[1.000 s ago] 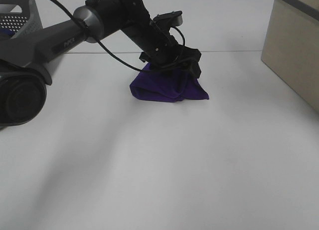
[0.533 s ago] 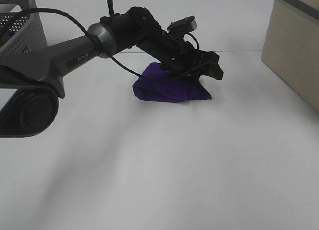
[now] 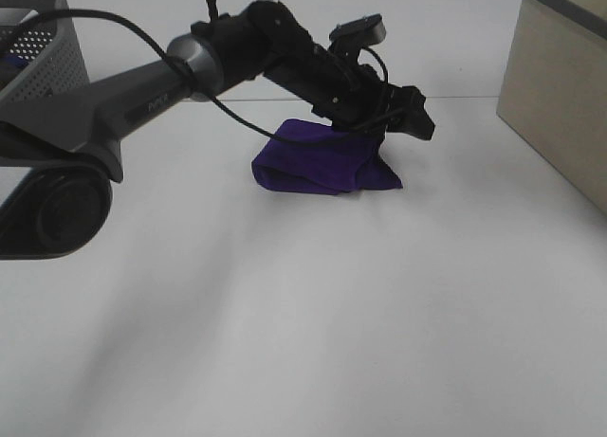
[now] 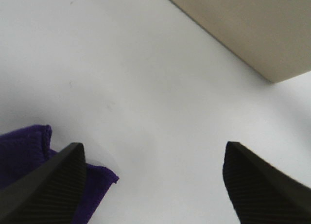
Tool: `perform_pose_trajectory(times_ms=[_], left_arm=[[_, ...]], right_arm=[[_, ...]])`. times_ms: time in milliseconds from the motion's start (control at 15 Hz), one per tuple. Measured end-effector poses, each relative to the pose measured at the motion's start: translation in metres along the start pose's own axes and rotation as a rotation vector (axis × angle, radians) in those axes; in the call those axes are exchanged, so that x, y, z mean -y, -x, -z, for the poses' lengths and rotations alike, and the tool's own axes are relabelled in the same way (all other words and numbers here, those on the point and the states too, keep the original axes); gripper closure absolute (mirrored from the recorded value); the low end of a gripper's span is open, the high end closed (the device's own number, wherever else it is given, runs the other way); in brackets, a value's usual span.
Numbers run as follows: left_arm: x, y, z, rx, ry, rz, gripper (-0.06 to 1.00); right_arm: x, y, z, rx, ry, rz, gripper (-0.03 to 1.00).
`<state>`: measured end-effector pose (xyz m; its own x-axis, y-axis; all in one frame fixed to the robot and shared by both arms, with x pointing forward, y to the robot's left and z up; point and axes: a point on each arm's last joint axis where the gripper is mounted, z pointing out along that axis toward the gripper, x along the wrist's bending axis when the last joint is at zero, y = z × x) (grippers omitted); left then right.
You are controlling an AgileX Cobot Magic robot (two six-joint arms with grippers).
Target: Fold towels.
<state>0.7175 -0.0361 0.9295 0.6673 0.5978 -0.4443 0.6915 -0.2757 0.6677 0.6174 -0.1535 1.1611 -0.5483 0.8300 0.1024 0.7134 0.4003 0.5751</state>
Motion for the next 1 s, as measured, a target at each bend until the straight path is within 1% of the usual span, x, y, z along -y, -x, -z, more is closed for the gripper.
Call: perform_pose_trajectory(times_ms=[67, 133, 200, 267, 333, 400, 467, 533, 600, 667, 733, 800, 867, 933, 1000], left_arm=[[-0.033, 0.009, 0.046, -0.037, 0.039, -0.090, 0.23], [-0.041, 0.010, 0.060, -0.057, 0.044, -0.115, 0.23], [-0.054, 0.007, 0.090, -0.111, 0.042, -0.160, 0.23], [-0.061, 0.001, 0.118, -0.177, 0.000, -0.177, 0.23], [-0.065, -0.008, 0.146, -0.272, -0.041, -0.157, 0.23], [-0.069, -0.021, 0.172, -0.413, -0.055, -0.114, 0.22], [-0.075, -0.033, 0.200, -0.556, -0.034, -0.068, 0.21], [-0.077, -0.037, 0.211, -0.606, -0.023, -0.054, 0.21], [-0.081, -0.048, 0.239, -0.715, 0.006, -0.030, 0.20], [-0.083, -0.068, 0.284, -0.830, 0.045, 0.016, 0.20], [-0.078, -0.081, 0.305, -0.850, 0.043, 0.063, 0.20], [-0.074, -0.087, 0.316, -0.856, 0.036, 0.092, 0.20], [-0.064, -0.097, 0.335, -0.873, 0.010, 0.144, 0.20], [-0.052, -0.102, 0.355, -0.893, -0.021, 0.190, 0.20], [-0.038, -0.099, 0.375, -0.910, -0.057, 0.226, 0.20]], right_arm=[[0.000, -0.003, 0.012, 0.005, 0.025, 0.006, 0.09], [0.000, -0.004, 0.017, 0.008, 0.035, 0.009, 0.09], [0.000, -0.006, 0.026, 0.011, 0.053, 0.014, 0.09], [0.000, -0.008, 0.036, 0.021, 0.071, 0.021, 0.09], [0.001, -0.008, 0.042, 0.043, 0.079, 0.028, 0.10], [0.001, -0.006, 0.046, 0.073, 0.080, 0.021, 0.10], [0.002, -0.001, 0.047, 0.127, 0.070, -0.007, 0.10], [0.003, 0.003, 0.047, 0.164, 0.065, -0.027, 0.10], [0.005, 0.016, 0.050, 0.228, 0.061, -0.084, 0.10], [0.015, 0.058, 0.062, 0.305, 0.073, -0.238, 0.10], [0.024, 0.084, 0.072, 0.318, 0.086, -0.316, 0.11], [0.027, 0.093, 0.075, 0.319, 0.093, -0.346, 0.12], [0.035, 0.111, 0.083, 0.329, 0.103, -0.398, 0.12], [0.041, 0.120, 0.088, 0.329, 0.109, -0.425, 0.12], [0.046, 0.120, 0.089, 0.325, 0.098, -0.427, 0.12]])
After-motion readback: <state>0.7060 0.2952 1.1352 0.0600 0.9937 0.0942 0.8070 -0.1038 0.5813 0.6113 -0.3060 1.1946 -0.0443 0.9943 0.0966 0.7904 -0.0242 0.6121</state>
